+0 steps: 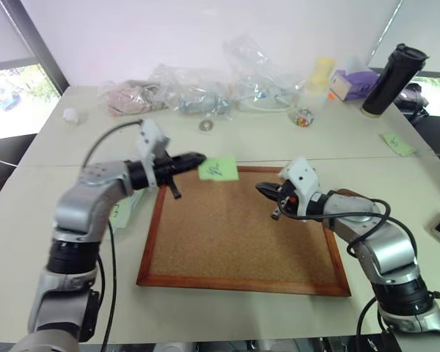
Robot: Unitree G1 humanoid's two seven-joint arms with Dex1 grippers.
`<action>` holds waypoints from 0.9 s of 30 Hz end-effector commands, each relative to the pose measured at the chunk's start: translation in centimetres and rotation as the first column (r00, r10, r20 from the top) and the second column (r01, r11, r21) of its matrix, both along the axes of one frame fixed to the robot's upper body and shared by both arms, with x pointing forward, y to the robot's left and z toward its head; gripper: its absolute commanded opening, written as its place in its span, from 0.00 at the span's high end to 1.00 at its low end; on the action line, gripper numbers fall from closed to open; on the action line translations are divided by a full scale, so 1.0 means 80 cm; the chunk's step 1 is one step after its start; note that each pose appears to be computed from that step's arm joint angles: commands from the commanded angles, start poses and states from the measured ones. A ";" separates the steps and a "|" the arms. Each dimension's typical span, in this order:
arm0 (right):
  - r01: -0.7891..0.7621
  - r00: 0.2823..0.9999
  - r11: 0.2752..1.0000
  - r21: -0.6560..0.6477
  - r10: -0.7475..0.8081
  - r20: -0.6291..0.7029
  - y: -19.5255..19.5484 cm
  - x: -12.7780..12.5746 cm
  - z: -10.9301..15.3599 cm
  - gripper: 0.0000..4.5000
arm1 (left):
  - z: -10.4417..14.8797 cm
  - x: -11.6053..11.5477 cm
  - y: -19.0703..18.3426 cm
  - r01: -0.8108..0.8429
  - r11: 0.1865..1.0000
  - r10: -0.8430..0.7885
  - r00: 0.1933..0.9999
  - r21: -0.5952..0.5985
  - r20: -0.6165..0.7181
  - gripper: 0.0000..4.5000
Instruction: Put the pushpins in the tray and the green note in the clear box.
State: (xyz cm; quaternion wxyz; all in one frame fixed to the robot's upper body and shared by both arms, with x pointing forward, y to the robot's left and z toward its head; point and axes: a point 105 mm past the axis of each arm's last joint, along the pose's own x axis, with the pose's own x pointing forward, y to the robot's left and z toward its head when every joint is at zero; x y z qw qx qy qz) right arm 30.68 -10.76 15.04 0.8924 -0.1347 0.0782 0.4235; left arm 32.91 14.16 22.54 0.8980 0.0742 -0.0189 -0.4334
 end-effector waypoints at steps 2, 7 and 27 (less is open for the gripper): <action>-0.198 0.980 0.977 0.083 0.196 0.031 0.024 -0.025 0.036 1.00 | 0.025 -0.025 0.078 -0.227 0.968 0.220 0.973 0.103 0.076 0.99; -0.281 0.960 0.958 0.054 0.280 0.028 0.026 -0.026 0.043 1.00 | -0.008 -0.042 0.169 -0.443 0.868 0.450 0.893 0.222 0.025 0.99; -0.252 0.968 0.966 -0.059 0.252 -0.005 -0.007 -0.025 0.033 1.00 | -0.007 -0.061 0.147 -0.309 0.938 0.315 0.949 0.159 -0.020 0.03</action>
